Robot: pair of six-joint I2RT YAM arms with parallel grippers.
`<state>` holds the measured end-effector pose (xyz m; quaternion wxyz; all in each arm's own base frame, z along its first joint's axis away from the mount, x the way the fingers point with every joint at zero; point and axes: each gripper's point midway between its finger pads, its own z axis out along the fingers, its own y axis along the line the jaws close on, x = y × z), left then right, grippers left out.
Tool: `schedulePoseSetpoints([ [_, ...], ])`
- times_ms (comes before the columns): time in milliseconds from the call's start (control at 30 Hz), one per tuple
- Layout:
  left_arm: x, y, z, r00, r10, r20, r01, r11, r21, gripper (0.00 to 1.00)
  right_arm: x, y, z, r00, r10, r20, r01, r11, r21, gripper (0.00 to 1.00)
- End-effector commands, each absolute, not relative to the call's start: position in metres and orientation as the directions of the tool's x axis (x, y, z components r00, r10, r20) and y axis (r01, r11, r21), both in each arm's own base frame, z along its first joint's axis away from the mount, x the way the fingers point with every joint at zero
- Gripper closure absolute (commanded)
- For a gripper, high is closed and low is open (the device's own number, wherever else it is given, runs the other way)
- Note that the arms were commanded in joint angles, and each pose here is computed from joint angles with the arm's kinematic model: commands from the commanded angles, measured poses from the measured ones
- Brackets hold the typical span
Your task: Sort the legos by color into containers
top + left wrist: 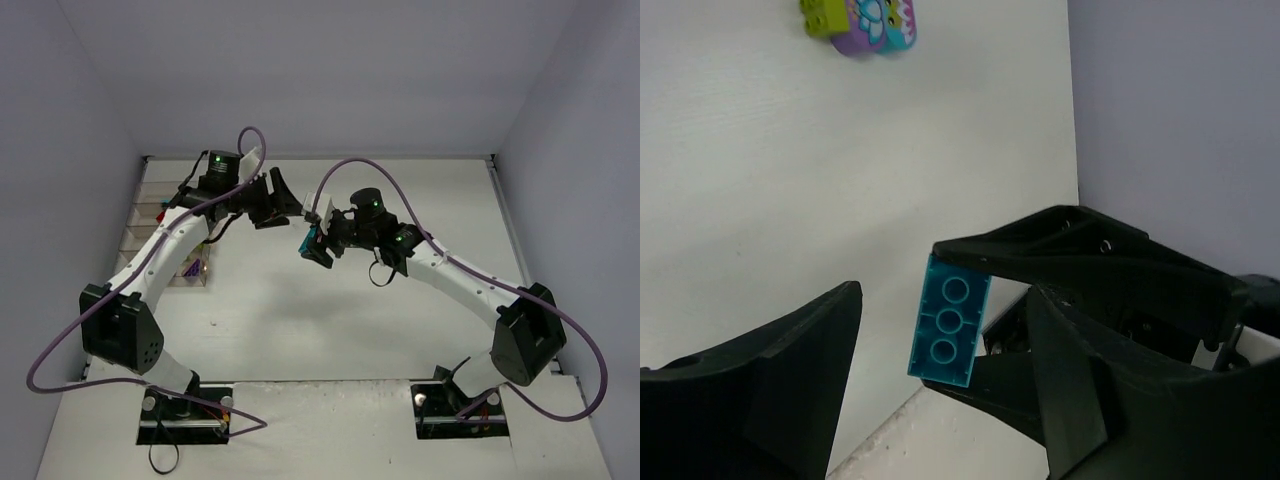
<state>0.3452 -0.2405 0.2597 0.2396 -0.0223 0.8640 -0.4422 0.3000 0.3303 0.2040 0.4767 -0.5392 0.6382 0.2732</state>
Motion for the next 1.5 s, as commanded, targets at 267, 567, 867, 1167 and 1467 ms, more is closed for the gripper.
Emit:
schedulePoseSetpoints([
  [267,0.299,-0.264,0.268,-0.881,-0.068,-0.468,0.336,0.607,-0.72,0.4,0.307,0.339,0.248,0.143,-0.356,-0.923,-0.933,0.262,-0.246,0.95],
  [567,0.286,-0.272,0.252,-0.897,-0.002,-0.443,0.346,0.62,-0.704,0.42,0.307,0.337,0.249,0.145,-0.356,-0.923,-0.931,0.268,-0.249,0.95],
  [867,0.292,-0.278,0.248,-0.889,-0.011,-0.458,0.35,0.628,-0.695,0.56,0.304,0.336,0.25,0.142,-0.352,-0.925,-0.933,0.264,-0.244,0.95],
  [1167,0.293,-0.277,0.251,-0.872,-0.006,-0.489,0.38,0.621,-0.686,0.9,0.303,0.333,0.246,0.124,-0.359,-0.925,-0.931,0.28,-0.233,0.84],
  [1467,0.301,-0.275,0.255,-0.838,-0.002,-0.545,0.425,0.624,-0.655,0.91,0.303,0.315,0.238,0.062,-0.385,-0.921,-0.91,0.358,-0.211,0.2],
])
